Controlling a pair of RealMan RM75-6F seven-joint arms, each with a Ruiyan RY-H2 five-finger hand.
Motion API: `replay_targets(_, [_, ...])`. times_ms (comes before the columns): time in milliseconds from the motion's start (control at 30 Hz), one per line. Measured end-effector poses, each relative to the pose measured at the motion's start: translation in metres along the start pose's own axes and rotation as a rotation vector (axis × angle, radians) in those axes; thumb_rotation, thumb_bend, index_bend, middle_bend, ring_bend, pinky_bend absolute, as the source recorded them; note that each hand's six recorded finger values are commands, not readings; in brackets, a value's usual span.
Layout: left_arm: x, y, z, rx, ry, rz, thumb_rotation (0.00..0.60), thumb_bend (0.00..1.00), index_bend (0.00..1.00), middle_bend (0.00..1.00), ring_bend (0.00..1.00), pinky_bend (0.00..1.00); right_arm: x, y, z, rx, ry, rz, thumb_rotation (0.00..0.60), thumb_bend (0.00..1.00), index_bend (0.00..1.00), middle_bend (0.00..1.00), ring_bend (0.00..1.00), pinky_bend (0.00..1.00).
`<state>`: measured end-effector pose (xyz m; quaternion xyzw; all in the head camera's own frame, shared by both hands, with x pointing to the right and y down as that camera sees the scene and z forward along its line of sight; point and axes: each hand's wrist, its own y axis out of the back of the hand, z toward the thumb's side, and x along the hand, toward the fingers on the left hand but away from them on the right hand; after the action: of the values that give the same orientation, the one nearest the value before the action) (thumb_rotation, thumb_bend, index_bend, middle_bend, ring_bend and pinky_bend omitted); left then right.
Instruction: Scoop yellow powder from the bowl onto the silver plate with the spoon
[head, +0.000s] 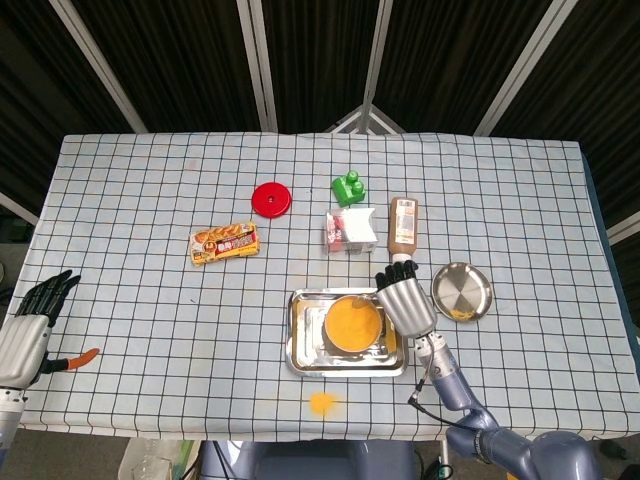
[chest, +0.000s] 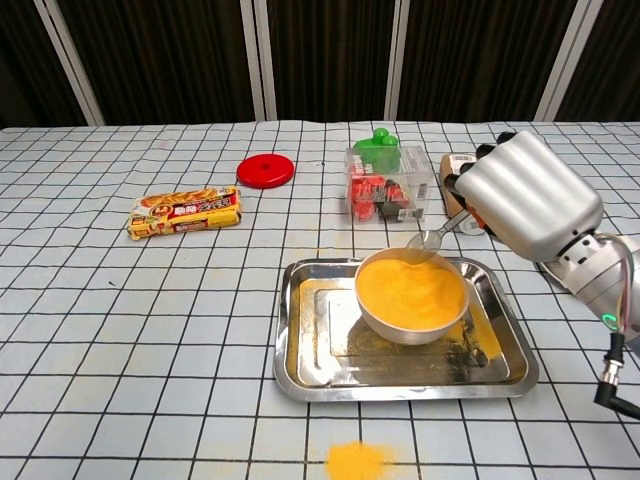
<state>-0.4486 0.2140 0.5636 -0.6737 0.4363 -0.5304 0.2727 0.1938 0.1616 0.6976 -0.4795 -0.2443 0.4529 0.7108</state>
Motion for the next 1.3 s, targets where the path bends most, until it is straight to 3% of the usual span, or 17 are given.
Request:
replay_targets(633, [-0.002, -0.001, 0.001, 0.001, -0.001, 0.0, 0.6, 0.0, 0.0, 0.0, 0.0, 0.0, 0.013, -0.012, -0.009, -0.009, -0.014, -0.015, 0.6, 0.68, 0.81, 0.6, 0.5, 0.5])
replay_targets(1300, [-0.001, 0.0, 0.002, -0.001, -0.005, 0.003, 0.6, 0.0, 0.0, 0.0, 0.0, 0.0, 0.031, -0.012, 0.018, -0.043, 0.042, -0.001, 0.6, 0.68, 0.81, 0.6, 0.5, 0.5])
